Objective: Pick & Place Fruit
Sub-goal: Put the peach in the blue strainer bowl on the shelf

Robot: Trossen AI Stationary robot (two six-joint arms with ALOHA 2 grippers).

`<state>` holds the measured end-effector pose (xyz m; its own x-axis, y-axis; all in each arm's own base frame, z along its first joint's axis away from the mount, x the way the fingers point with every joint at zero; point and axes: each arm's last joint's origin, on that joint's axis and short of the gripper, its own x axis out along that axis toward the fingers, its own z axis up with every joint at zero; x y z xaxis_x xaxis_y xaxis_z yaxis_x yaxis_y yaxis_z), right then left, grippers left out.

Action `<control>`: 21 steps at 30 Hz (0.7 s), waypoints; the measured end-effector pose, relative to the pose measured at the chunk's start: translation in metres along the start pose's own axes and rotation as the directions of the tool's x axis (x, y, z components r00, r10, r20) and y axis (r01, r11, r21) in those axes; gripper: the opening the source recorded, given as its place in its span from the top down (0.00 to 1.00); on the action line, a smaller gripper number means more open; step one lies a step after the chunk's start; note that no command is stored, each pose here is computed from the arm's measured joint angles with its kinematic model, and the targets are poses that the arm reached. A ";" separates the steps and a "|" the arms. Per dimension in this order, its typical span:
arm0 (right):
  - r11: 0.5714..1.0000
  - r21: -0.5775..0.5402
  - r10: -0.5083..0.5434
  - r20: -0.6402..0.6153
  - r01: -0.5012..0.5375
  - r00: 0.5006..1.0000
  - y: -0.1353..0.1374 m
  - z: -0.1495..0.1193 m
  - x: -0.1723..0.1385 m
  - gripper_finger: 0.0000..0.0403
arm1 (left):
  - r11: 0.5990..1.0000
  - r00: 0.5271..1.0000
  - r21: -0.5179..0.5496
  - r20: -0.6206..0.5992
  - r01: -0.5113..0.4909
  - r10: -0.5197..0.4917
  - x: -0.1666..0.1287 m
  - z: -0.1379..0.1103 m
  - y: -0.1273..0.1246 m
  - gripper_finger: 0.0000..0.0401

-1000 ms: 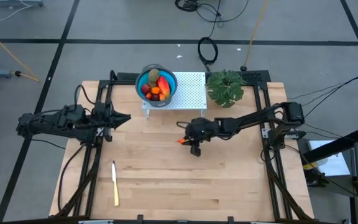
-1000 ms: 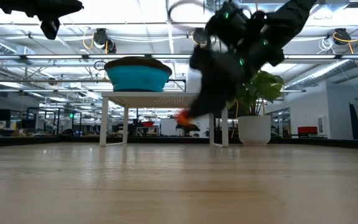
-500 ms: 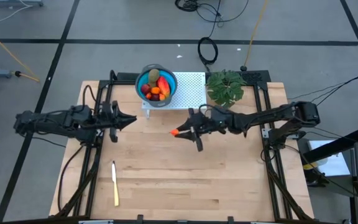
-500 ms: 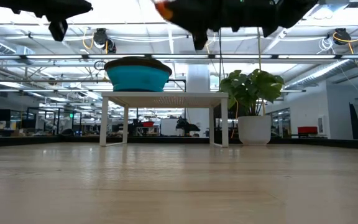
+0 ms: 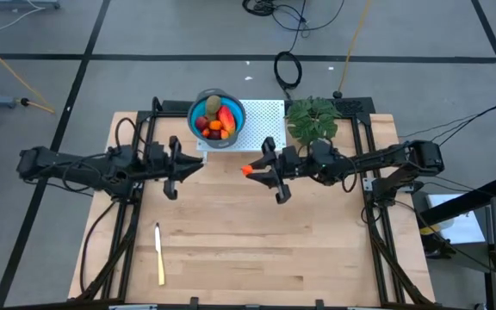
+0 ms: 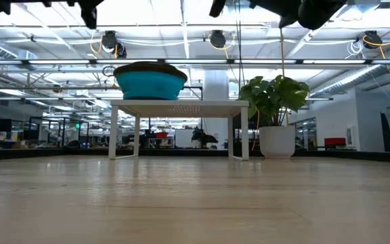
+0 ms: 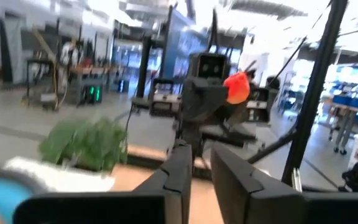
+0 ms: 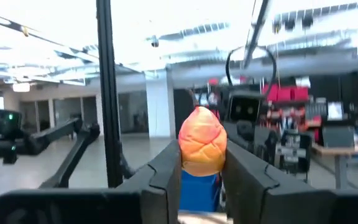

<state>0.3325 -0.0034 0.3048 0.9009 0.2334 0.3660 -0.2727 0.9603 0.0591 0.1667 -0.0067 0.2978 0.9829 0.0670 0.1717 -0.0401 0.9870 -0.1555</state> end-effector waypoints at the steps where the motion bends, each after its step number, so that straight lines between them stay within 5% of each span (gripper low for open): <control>1: 1.000 -0.008 0.003 0.017 -0.003 1.000 0.000 0.002 0.000 0.78 | 1.000 1.000 0.014 0.019 0.011 -0.011 0.003 0.000 -0.001 0.83; 9: 0.997 -0.077 0.006 0.049 -0.003 0.999 0.001 0.005 0.000 0.78 | 0.994 0.989 0.102 0.142 0.031 -0.045 0.026 -0.002 -0.004 0.62; 21: 0.993 -0.121 0.001 0.049 0.005 0.999 0.000 0.005 0.000 0.78 | 0.982 0.987 0.172 0.125 0.081 -0.103 0.080 0.013 -0.015 0.40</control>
<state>0.3307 -0.0038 0.3091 0.8831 0.2261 0.4110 -0.2252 0.9730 -0.0514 0.2438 -0.0140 0.3265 0.9517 -0.0172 0.3066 0.0090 0.9996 0.0281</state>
